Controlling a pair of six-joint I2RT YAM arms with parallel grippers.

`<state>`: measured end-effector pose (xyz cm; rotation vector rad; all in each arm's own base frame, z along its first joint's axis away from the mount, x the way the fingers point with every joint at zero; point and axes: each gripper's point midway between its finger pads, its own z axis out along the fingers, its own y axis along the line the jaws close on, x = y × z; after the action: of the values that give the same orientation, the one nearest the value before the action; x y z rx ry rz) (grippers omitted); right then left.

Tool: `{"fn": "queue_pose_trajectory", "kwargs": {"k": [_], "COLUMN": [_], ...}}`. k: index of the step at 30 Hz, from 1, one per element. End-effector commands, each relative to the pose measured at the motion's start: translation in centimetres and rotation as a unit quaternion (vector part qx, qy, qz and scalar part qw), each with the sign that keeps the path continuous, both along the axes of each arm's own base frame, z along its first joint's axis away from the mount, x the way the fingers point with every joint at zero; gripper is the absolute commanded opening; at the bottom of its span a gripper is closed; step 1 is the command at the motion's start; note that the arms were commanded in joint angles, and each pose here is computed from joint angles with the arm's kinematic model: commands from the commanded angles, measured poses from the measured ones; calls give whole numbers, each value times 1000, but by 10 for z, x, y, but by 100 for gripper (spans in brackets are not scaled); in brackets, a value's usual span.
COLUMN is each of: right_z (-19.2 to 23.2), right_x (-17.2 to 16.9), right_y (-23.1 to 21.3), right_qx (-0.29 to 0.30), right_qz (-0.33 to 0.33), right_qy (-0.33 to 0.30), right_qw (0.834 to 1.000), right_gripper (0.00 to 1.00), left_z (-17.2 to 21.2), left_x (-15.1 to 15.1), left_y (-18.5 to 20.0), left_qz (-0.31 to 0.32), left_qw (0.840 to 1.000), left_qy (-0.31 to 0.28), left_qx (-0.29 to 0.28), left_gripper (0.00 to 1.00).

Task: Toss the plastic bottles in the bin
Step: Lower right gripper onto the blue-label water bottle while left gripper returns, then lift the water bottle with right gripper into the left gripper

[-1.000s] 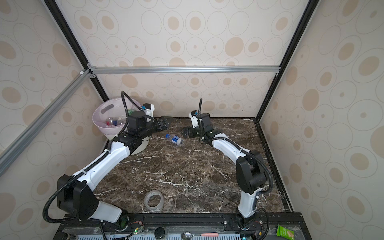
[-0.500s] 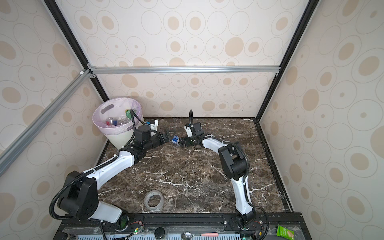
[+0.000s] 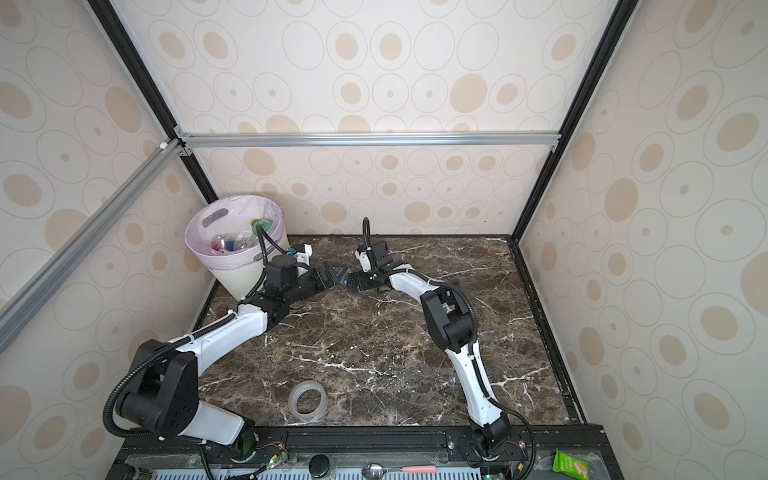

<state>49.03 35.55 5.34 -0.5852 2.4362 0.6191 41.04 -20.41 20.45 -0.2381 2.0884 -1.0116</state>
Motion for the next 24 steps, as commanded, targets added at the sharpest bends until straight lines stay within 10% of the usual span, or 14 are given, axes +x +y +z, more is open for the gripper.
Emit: {"fn": "queue_pose_trajectory", "kwargs": {"k": [1,13,24], "right_z": [-8,-17,-7], "right_x": [-6,-22,-47], "right_y": [6,-4,-61], "right_qx": [-21,-38,-47], "right_qz": [14,3,-55], "right_qy": [8,31,39], "right_qw": [1000,999,997], "right_gripper": [89,49,42], "left_z": [9,13,13], "left_x": [3,-5,-18], "left_y": [1,7,13], "left_qz": [1,6,9], "left_qw": [1000,1000,1000], "left_qy": [-14,-21,-19], "left_qx": [-11,-8,-8], "left_gripper": [99,99,99]}}
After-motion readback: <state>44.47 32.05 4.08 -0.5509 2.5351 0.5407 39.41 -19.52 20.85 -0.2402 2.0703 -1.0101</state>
